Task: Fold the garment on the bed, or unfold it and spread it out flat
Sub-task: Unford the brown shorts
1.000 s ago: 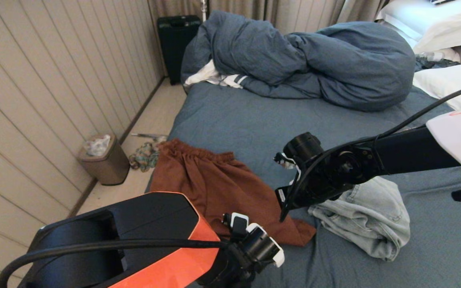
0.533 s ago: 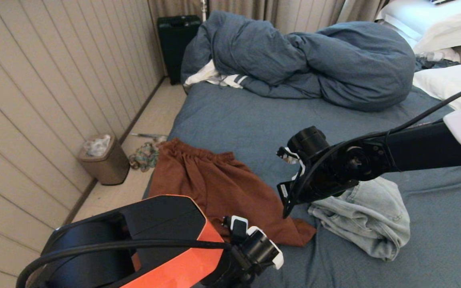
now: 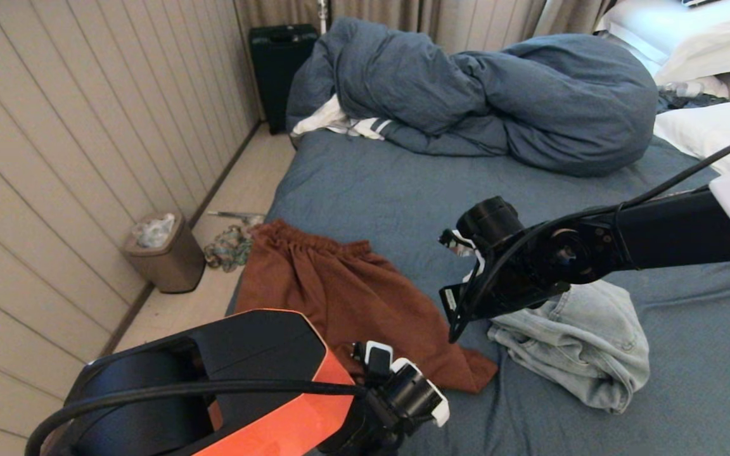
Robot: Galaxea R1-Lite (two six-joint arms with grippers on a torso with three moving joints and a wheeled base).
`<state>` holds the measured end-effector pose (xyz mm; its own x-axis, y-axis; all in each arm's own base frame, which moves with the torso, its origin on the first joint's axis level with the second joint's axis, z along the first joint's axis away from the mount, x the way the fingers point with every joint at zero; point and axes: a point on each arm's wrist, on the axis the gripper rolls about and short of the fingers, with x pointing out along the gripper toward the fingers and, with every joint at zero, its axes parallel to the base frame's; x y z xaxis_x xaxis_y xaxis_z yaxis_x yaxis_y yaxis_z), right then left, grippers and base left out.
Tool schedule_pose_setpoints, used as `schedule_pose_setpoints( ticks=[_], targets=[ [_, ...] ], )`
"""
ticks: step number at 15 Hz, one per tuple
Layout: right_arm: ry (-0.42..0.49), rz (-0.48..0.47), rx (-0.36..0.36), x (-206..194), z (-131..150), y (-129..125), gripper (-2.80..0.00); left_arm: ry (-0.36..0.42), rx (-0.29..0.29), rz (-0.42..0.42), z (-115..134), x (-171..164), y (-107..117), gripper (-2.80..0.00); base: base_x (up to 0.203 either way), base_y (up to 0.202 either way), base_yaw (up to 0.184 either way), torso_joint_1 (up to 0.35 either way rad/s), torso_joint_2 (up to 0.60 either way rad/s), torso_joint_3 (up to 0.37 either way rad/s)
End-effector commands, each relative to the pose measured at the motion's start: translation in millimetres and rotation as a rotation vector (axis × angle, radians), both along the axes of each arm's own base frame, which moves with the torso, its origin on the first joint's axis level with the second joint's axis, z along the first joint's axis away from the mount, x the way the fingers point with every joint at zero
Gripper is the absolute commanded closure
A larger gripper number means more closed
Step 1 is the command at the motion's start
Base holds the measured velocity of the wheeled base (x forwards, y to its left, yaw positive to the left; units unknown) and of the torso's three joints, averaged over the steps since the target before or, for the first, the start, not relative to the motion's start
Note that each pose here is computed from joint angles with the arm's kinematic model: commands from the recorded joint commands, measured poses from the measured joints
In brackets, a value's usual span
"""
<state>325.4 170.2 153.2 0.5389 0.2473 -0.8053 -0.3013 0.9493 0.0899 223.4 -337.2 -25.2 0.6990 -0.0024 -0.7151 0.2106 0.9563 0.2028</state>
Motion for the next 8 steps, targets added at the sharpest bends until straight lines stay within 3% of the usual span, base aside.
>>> schedule_pose_setpoints(
  ticks=[1,4,8],
  targets=[
    [-0.007,-0.003,0.004,-0.2,3.0,-1.0,0.0,-0.004,-0.003,0.002,0.8,-1.1,-0.5,0.0,0.0,0.0,0.0,0.0,0.0,0.0],
    [-0.006,-0.003,0.004,0.1,2.6,-0.9,0.0,-0.004,-0.006,-0.025,14.8,-16.0,2.2,0.0,0.0,0.0,0.0,0.0,0.0,0.0],
    [-0.011,-0.005,0.005,0.1,4.1,-1.5,0.0,0.048,0.066,-0.123,21.9,-63.3,24.5,0.0,0.0,0.0,0.0,0.0,0.0,0.0]
  ],
)
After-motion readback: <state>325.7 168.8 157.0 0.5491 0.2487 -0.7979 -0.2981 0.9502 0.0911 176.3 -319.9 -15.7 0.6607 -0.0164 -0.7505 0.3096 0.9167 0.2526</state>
